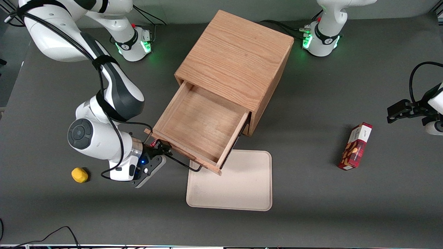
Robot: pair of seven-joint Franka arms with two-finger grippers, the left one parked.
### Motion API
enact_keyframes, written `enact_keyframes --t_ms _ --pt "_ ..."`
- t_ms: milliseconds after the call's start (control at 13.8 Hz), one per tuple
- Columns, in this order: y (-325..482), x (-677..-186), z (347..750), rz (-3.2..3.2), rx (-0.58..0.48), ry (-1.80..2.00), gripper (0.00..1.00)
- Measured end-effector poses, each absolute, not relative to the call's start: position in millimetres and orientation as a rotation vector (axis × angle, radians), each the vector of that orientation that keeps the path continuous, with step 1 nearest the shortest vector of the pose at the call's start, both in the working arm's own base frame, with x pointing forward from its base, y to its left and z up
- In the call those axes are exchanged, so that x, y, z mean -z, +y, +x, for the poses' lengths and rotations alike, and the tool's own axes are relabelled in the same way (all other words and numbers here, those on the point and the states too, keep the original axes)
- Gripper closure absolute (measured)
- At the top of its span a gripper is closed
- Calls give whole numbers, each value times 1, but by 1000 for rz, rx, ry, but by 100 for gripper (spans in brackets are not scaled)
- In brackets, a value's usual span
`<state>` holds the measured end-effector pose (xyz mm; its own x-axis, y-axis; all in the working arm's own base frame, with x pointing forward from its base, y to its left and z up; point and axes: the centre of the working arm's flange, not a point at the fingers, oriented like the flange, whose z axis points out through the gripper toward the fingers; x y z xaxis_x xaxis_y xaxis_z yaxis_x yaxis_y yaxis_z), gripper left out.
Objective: Open upper drawer
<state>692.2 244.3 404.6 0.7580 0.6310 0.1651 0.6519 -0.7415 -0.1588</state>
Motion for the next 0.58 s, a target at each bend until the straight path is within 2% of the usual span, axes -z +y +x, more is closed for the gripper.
enact_keyframes --t_ms 289,434,578 --pt "206 -484 694 -2810 278 -970 0" --pt "153 -524 697 -2900 357 -881 0" --pt "88 -557 688 -2994 369 -757 0"
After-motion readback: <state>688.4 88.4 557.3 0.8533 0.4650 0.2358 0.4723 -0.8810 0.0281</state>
